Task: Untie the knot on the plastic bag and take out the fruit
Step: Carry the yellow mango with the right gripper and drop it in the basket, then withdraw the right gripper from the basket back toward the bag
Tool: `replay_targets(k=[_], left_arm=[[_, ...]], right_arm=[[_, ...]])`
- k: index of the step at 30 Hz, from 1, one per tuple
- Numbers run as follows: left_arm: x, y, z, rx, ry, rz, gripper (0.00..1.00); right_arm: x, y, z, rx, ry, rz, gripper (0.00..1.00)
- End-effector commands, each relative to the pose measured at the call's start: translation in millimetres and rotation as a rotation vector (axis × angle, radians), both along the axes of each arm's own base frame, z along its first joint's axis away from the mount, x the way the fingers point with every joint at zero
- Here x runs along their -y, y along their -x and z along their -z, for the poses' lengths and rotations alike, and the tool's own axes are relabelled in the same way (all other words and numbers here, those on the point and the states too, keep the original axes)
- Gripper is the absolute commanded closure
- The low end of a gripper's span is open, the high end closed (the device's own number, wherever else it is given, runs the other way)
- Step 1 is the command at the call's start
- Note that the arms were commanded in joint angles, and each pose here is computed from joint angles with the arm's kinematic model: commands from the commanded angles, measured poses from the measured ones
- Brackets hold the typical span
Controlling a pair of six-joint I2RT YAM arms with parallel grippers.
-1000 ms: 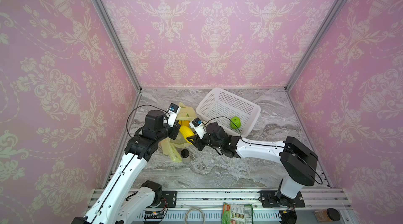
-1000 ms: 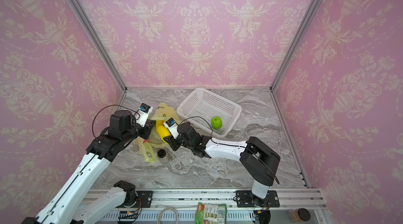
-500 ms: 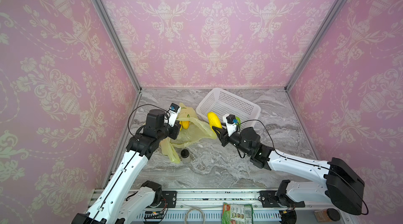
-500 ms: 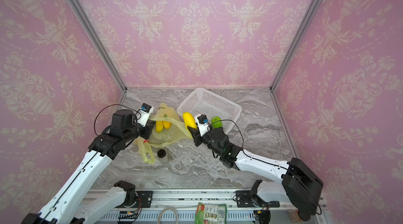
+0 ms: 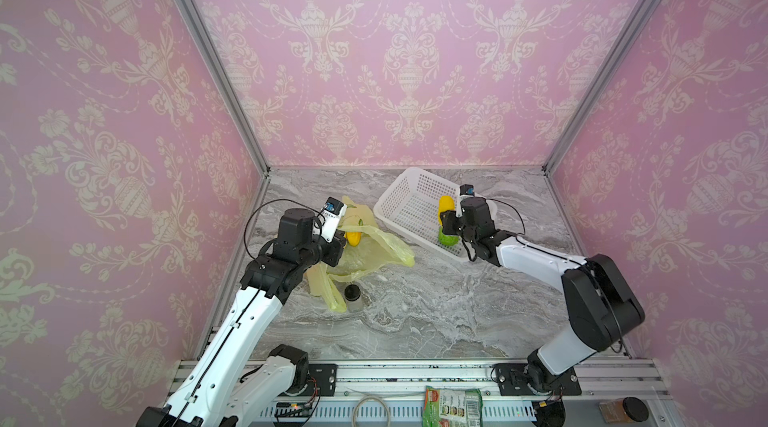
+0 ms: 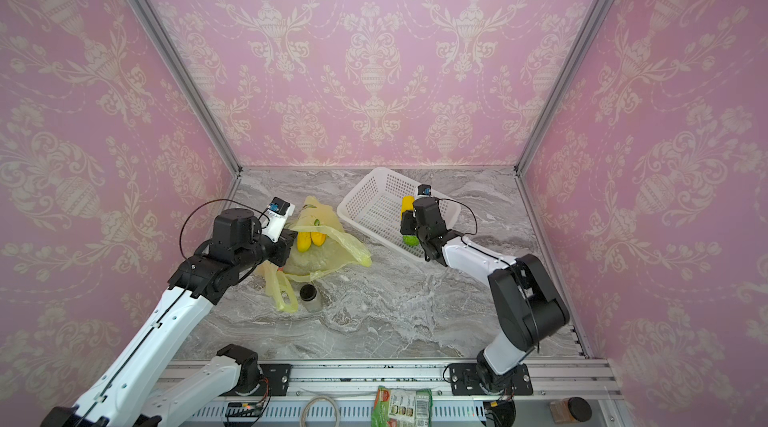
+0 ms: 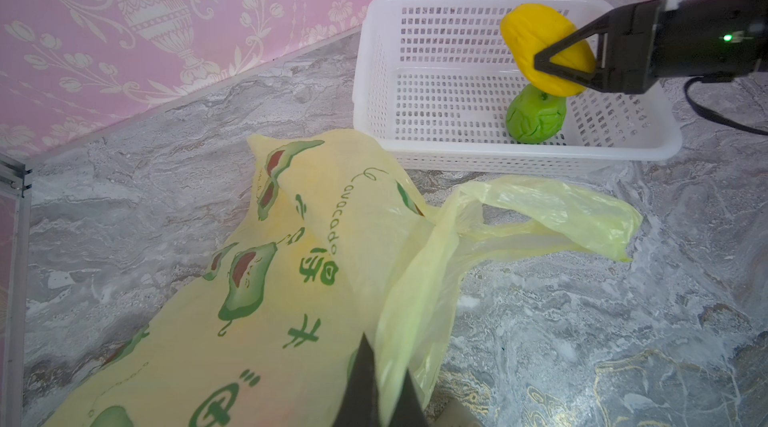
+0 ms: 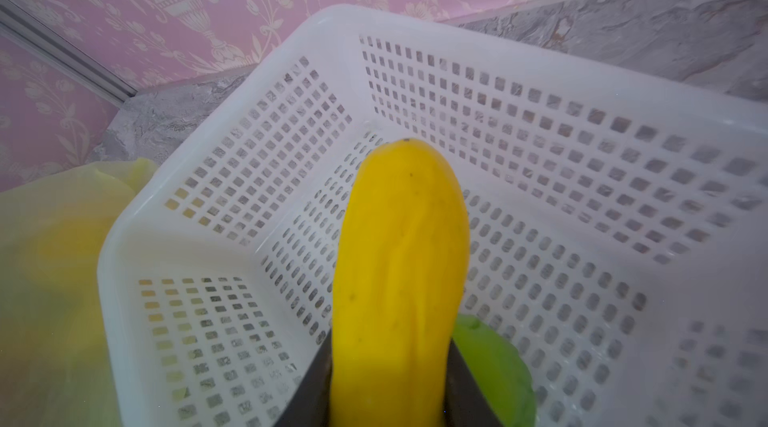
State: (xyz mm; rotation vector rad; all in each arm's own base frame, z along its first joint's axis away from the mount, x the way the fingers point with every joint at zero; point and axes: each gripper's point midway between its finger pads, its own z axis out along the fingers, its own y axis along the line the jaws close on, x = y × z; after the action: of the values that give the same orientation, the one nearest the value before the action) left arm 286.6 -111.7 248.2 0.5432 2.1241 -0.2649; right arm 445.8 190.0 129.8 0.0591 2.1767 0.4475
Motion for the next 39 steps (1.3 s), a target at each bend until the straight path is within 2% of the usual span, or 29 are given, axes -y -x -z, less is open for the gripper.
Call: replay_targets(k=[1, 8, 11, 19, 23, 28, 33, 36, 39], left_arm=[[-1.0, 2.2, 0.6, -0.01, 0.008, -0.001, 0.99], [-0.7, 2.3, 1.0, -0.011, 0.007, 0.002, 0.99], [-1.1, 1.9, 1.0, -0.01, 0.005, -0.001, 0.99], [-1.1, 1.8, 2.4, -0.015, 0.003, -0.001, 0.99], [-1.7, 1.4, 2.7, -0.014, 0.002, -0.004, 0.99], [-1.8, 1.4, 3.3, -0.016, 0.0, -0.004, 1.0], [-1.1, 1.3, 4.5, -0.02, -0.001, -0.001, 1.0], [-0.6, 1.2, 4.5, -0.021, 0.002, 0.002, 1.0], [0.4, 1.5, 4.5, -0.024, 0.005, 0.006, 1.0]], right_arm=[[-23.6, 3.3, 34.4, -0.15, -0.057, -0.096, 0.96], [-28.6, -11.0, 74.7, -0.244, -0.02, -0.084, 0.84], [-35.3, -20.9, 72.8, -0.237, -0.03, -0.092, 0.77], [-27.6, -11.9, 64.3, -0.196, -0.029, -0.079, 0.39], [-20.5, -5.3, 42.8, -0.133, -0.036, -0.07, 0.28], [-11.6, 9.7, 10.3, -0.049, -0.044, -0.064, 0.24], [-3.1, 38.8, -39.2, 0.095, -0.037, -0.063, 0.23], [-9.4, 68.1, -77.7, 0.241, -0.025, -0.1, 0.22], [-31.3, 106.8, -114.4, 0.412, -0.011, -0.199, 0.22]])
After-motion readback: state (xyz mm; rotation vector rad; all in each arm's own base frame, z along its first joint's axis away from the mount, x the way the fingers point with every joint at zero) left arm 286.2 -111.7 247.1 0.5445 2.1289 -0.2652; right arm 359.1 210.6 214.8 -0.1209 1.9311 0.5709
